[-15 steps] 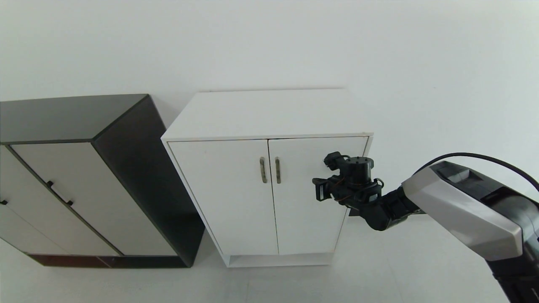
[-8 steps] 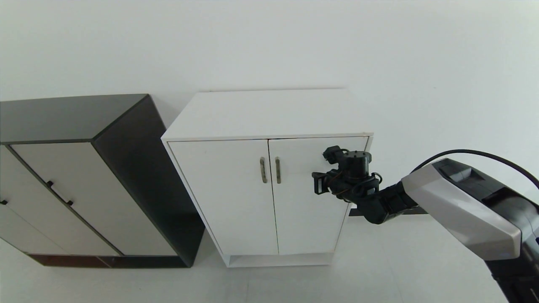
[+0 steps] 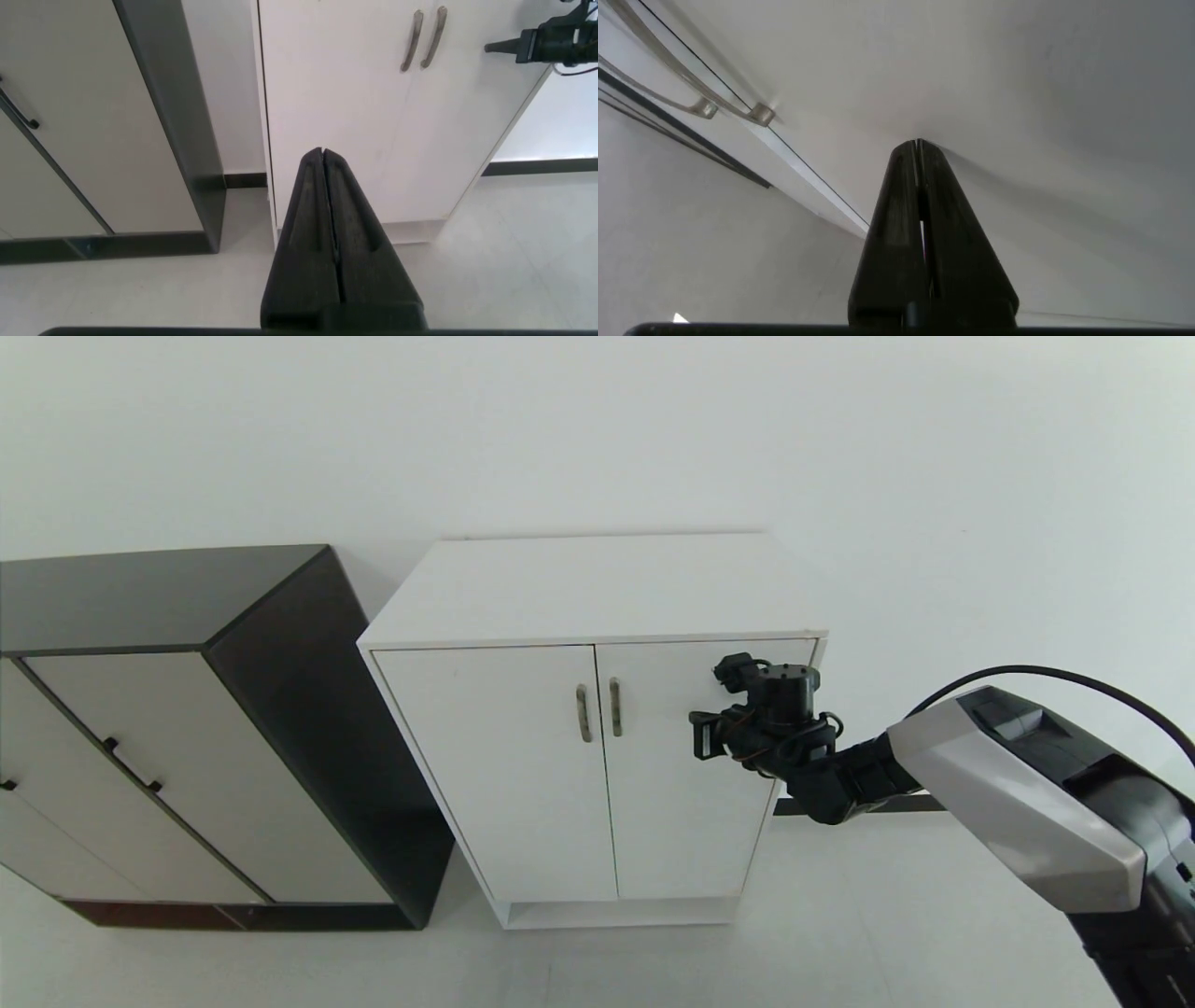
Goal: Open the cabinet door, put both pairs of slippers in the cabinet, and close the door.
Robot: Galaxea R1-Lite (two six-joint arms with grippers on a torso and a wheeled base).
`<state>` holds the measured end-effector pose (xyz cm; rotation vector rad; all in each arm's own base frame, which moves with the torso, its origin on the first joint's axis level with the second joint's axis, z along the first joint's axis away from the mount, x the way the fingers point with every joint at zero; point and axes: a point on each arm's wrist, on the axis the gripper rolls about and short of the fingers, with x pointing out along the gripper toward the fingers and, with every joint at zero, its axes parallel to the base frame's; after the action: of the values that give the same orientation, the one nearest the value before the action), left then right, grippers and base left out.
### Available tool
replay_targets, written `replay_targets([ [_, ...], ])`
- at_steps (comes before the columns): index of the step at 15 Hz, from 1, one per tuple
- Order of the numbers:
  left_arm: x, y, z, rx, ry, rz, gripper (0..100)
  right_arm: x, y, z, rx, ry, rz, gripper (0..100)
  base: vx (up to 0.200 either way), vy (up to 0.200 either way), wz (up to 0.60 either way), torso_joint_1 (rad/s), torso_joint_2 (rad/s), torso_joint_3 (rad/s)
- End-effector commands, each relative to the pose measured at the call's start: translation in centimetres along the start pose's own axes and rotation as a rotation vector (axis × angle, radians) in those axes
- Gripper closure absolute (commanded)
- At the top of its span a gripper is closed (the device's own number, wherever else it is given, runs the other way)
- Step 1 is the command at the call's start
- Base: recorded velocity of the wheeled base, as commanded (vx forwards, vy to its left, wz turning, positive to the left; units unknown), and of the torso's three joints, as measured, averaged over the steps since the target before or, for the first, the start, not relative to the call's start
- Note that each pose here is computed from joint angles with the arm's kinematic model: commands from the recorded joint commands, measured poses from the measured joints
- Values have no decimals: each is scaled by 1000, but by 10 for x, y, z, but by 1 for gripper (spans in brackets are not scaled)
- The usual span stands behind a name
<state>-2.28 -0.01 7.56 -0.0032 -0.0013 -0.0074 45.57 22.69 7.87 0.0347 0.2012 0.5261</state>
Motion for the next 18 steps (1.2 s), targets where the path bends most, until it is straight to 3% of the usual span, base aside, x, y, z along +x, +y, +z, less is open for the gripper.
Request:
replay_targets([
  [1, 0, 0, 0, 0, 0, 0, 100, 0, 0, -1, 0, -2, -11, 100, 0, 0, 0, 0, 0, 0],
  [4, 0, 0, 0, 0, 0, 0, 100, -15, 2, 7, 11, 6, -47, 100, 0, 0, 0, 0, 0, 0],
  [9, 0, 0, 0, -1, 0, 0, 100, -123, 13, 29, 30, 35, -104, 100, 0, 0, 0, 0, 0, 0],
  [11, 0, 0, 0, 0, 1, -2, 100, -180, 0, 10, 38, 86, -223, 100, 0, 0, 0, 0, 0, 0],
  [15, 0, 0, 0, -4, 1, 0, 100, -296, -45, 1, 36, 53, -521, 100, 0, 0, 0, 0, 0, 0],
  [18, 0, 0, 0, -15, 0, 3, 100, -357, -30, -24, 45, 88, -557, 100, 0, 0, 0, 0, 0, 0],
])
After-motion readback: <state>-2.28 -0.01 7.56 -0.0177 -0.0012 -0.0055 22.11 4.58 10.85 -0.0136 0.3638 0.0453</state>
